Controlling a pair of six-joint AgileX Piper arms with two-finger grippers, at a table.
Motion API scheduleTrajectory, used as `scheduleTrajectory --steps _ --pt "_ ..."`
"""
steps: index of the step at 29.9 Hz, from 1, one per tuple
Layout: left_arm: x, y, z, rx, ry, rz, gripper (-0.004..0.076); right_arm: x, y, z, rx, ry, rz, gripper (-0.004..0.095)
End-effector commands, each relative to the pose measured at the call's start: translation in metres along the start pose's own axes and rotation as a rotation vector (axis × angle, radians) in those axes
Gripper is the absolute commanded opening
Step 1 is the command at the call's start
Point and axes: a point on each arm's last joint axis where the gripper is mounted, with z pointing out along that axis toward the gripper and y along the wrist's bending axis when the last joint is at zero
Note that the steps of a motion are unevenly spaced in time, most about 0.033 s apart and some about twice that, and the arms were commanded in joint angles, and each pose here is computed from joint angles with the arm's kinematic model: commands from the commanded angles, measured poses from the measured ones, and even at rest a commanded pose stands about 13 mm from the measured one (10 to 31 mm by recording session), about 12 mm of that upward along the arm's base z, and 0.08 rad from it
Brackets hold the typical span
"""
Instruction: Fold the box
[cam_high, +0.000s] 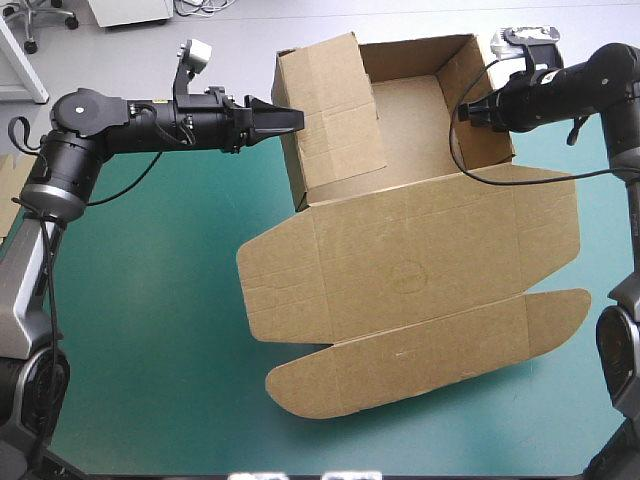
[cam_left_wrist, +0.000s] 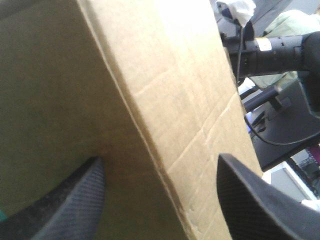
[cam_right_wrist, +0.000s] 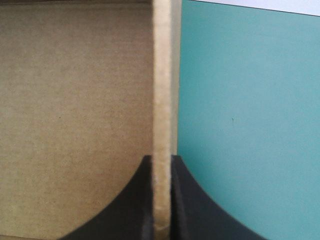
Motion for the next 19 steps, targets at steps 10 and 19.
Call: scheduleTrajectory --steps 10,19 --pt "-0.014 -0.039 -0.012 -0.131 -0.046 0.061 0.0469 -0.011 0.022 -0.027 -0.041 -0.111 0.093 -0.0003" --pt "-0.012 -0.037 -0.006 -0.253 -0.023 0.056 0.0457 -0.01 0.037 -0.02 -0.032 -0.09 0.129 -0.0003"
